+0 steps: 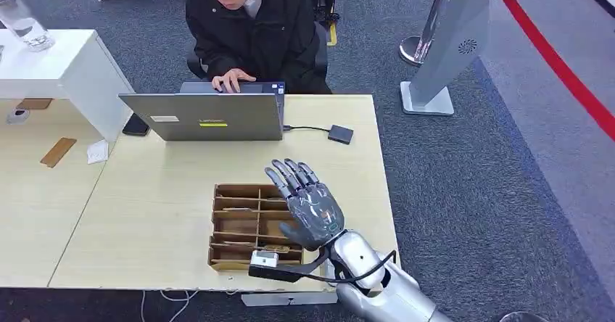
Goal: Pass the card to the sensor for recognition and then transmit it.
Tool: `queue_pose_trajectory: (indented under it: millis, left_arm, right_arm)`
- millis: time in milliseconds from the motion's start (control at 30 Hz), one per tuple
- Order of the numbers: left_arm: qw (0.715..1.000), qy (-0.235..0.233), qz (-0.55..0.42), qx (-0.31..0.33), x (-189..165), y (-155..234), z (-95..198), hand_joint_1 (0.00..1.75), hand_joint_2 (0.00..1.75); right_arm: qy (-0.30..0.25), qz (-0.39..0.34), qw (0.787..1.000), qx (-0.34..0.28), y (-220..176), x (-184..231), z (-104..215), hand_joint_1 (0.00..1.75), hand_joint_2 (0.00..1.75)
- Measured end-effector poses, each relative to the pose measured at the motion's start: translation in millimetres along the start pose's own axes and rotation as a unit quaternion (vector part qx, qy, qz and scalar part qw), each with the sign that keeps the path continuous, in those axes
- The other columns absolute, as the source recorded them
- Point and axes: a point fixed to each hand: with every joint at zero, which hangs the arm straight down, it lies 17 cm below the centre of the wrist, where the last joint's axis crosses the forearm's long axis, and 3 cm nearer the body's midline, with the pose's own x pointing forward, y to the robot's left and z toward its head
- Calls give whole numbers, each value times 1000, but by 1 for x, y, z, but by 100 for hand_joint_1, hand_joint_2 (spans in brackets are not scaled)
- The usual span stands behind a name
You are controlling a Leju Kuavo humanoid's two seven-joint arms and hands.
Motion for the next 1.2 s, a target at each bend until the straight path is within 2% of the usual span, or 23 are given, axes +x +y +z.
queue_pose_trajectory:
  millis: [633, 900, 1133, 1200]
  left_arm:
    - [1000, -2, -3, -1, 1, -1, 0, 0, 0]
    - [1000, -3, -4, -1, 1, -1, 0, 0, 0]
    - [1000, -4, -5, -2, 2, -1, 0, 0, 0]
    - [1000, -4, -5, -2, 2, -1, 0, 0, 0]
  right_arm:
    - [3, 0, 1000, 11, 8, -2, -1, 0, 175]
    - [5, -2, 1000, 19, 12, -2, -2, 17, 175]
    - [5, -5, 1000, 23, 14, -2, -4, 17, 175]
    - [5, -5, 1000, 24, 15, -2, -4, 30, 175]
